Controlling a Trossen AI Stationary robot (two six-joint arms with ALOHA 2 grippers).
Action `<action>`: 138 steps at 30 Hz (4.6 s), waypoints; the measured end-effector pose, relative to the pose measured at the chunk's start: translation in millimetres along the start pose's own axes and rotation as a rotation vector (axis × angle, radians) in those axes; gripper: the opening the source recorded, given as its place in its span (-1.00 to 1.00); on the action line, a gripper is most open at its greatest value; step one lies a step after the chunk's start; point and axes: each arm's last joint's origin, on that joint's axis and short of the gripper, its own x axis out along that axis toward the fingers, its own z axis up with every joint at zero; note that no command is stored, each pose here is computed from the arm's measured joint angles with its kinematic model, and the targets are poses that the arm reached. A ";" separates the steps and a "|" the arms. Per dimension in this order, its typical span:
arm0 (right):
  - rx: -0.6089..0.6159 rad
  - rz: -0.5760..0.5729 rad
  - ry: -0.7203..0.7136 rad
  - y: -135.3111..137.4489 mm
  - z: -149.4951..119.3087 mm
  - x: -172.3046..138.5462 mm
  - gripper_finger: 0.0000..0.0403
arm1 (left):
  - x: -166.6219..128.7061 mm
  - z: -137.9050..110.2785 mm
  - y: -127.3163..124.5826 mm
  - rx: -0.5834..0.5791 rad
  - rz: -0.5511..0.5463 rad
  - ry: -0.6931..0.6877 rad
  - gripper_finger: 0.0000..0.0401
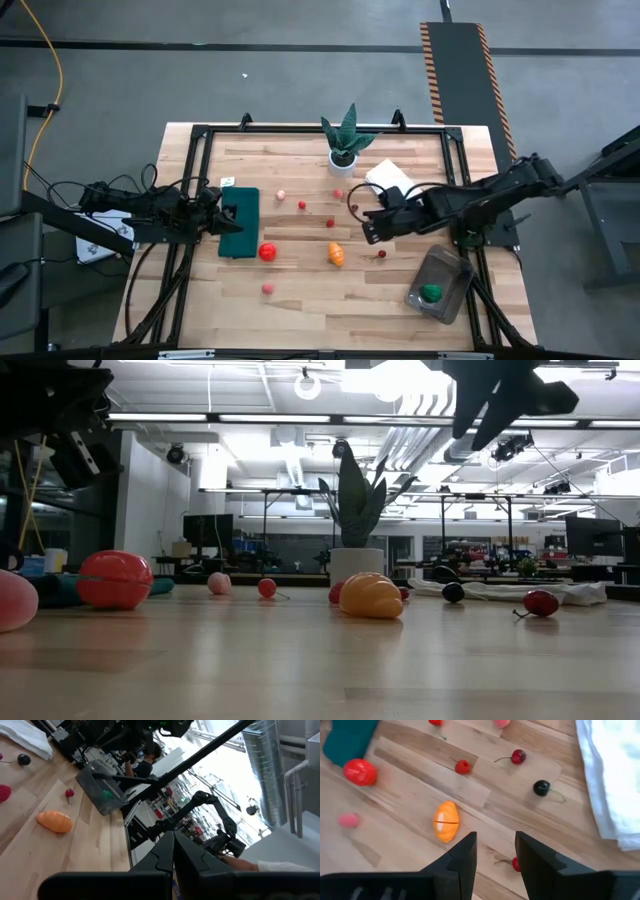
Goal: Pick and placing Produce into tupperware
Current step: Put the orange croissant into the black bin
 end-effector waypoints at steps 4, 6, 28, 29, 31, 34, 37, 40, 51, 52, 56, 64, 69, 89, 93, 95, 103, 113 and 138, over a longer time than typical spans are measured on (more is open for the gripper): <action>-0.021 -0.068 0.014 14.8 2.0 2.8 -0.39 | 0.0 -0.3 -0.3 0.000 -0.008 0.012 -1.00; -0.033 -0.100 0.021 22.2 2.9 4.6 -0.39 | 0.0 -0.4 -0.5 0.000 -0.012 0.017 -1.00; -0.264 0.041 0.002 71.6 10.0 11.8 -0.29 | -0.1 -1.2 -1.0 0.002 -0.030 0.043 -1.00; -0.269 0.043 0.006 72.1 9.8 12.4 -0.27 | -0.1 -1.2 -1.0 0.003 -0.030 0.042 -1.00; -0.288 0.050 0.021 74.0 8.7 15.4 -0.21 | -0.1 -1.2 -1.0 0.004 -0.030 0.043 -1.00; -0.317 0.069 0.059 79.5 5.5 24.7 -0.12 | 0.0 -1.2 -0.9 0.004 -0.030 0.043 -1.00; -0.328 0.074 0.100 85.2 2.2 39.0 -0.06 | -0.1 -1.2 -1.0 0.004 -0.030 0.043 -1.00; -0.315 0.063 0.160 88.5 0.1 55.0 -0.04 | -0.1 -1.1 -1.0 0.004 -0.030 0.042 -1.00; -0.254 0.049 0.204 91.2 5.9 77.6 -0.04 | -0.1 -2.1 -1.6 0.000 -0.050 0.074 -1.00; -0.252 0.050 0.204 91.0 7.0 77.9 -0.04 | -0.1 -2.1 -1.6 0.000 -0.051 0.074 -1.00; -0.251 0.091 0.205 93.9 13.1 82.3 -0.04 | -0.2 -2.1 -1.6 0.000 -0.052 0.075 -1.00; -0.253 0.095 0.267 93.9 19.0 99.8 -0.04 | -0.1 -2.3 -1.7 -0.002 -0.055 0.081 -1.00; -0.228 0.052 0.297 91.5 18.1 111.4 -0.04 | -0.2 -2.5 -1.7 -0.002 -0.058 0.086 -1.00; -0.148 0.031 0.326 91.5 21.4 133.7 -0.04 | -0.2 -2.8 -1.4 -0.001 -0.055 0.089 -1.00; -0.138 0.058 0.344 92.3 24.6 134.4 -0.04 | -0.2 -2.8 -1.3 -0.001 -0.053 0.090 -1.00; -0.135 0.068 0.361 91.9 26.3 134.8 -0.04 | -0.2 -2.9 -1.1 -0.001 -0.053 0.090 -1.00; -0.137 0.080 0.373 92.6 26.1 134.5 -0.04 | -0.2 -2.8 -1.3 -0.002 -0.054 0.090 -1.00; -0.116 0.055 0.324 91.9 28.1 135.1 -0.04 | -0.2 -3.5 -0.3 -0.004 -0.044 0.097 -1.00; -0.110 0.057 0.347 91.8 26.5 134.6 -0.04 | -0.2 -4.1 -0.4 -0.004 -0.051 0.113 -1.00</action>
